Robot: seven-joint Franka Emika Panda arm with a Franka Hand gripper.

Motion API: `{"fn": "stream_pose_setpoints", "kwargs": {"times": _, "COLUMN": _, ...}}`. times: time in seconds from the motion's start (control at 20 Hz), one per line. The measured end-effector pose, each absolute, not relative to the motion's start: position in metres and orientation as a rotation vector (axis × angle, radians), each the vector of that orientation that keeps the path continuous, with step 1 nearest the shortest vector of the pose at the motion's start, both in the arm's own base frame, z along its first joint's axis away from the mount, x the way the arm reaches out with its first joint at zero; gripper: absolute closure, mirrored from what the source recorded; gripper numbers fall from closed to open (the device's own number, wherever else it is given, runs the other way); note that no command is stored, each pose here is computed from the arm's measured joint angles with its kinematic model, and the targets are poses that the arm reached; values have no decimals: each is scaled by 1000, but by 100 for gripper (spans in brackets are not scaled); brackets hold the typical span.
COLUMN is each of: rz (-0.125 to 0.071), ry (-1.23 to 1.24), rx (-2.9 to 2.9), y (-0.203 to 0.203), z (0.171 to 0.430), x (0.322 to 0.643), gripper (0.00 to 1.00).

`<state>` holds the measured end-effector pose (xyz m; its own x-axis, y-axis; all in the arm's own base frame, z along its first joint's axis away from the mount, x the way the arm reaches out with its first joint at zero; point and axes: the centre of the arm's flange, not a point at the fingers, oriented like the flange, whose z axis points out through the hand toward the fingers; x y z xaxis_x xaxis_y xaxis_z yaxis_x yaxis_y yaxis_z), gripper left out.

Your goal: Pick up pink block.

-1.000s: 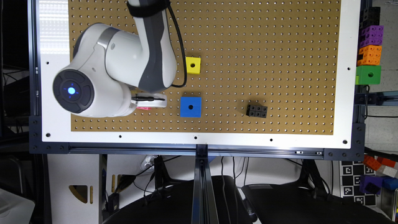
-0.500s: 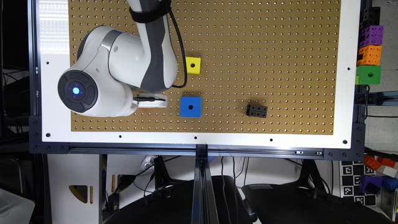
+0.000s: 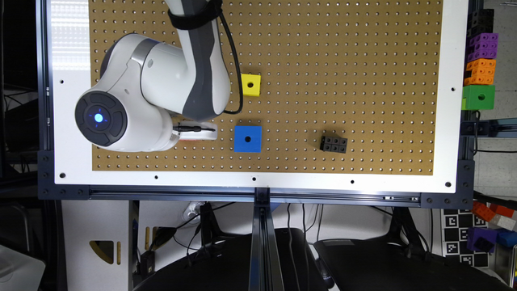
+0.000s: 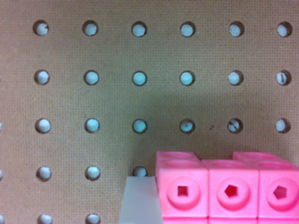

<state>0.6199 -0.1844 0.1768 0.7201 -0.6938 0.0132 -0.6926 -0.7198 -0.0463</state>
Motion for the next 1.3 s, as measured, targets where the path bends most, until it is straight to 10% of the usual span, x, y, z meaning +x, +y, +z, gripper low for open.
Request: {"fn": "stream_pose_setpoints", "kwargs": {"times": 1.3, "rz": -41, "ry": 1157, "rx": -2896, "y": -184, "z": 310, "x": 615, "gripper": 100}}
